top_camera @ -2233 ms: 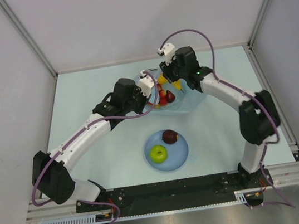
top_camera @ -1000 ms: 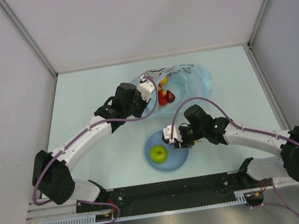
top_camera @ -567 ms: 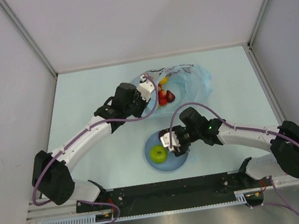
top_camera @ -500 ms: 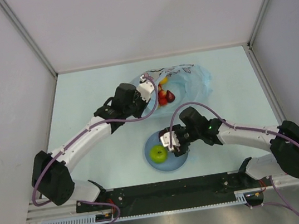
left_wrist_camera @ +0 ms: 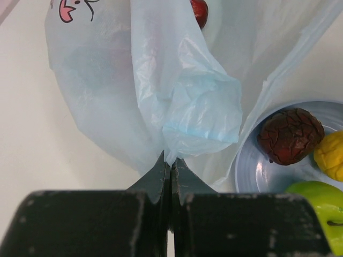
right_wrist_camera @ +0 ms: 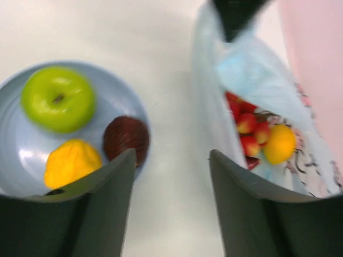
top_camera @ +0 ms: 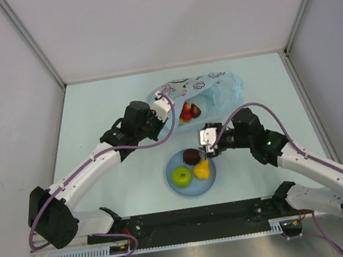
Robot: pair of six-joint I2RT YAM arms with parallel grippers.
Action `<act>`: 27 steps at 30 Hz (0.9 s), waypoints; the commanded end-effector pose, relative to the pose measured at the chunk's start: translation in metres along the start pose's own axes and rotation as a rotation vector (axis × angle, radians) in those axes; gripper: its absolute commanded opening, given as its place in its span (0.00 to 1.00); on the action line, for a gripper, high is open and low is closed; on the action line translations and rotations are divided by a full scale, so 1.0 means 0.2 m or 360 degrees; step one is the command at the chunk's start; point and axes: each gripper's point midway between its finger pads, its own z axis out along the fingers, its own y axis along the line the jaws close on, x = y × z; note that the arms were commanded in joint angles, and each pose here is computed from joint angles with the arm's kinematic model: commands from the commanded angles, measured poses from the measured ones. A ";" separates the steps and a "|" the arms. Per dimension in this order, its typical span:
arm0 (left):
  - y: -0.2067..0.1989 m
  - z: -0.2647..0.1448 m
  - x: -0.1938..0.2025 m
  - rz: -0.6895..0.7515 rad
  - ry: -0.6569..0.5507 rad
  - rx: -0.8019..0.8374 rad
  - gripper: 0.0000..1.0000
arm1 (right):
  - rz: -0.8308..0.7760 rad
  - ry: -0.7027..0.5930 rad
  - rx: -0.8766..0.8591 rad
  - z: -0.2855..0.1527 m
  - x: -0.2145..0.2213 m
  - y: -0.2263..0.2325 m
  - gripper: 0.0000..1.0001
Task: Take the fake fruits out of the plastic bag
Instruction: Place the fake fruit on the plate, then adjust the plastic bag at the center of the board.
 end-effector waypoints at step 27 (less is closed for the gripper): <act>-0.16 -0.23 -0.63 -0.0112 -0.0463 0.0342 0.00 | 0.1534 0.0926 0.1659 -0.88 1.01 -0.69 0.09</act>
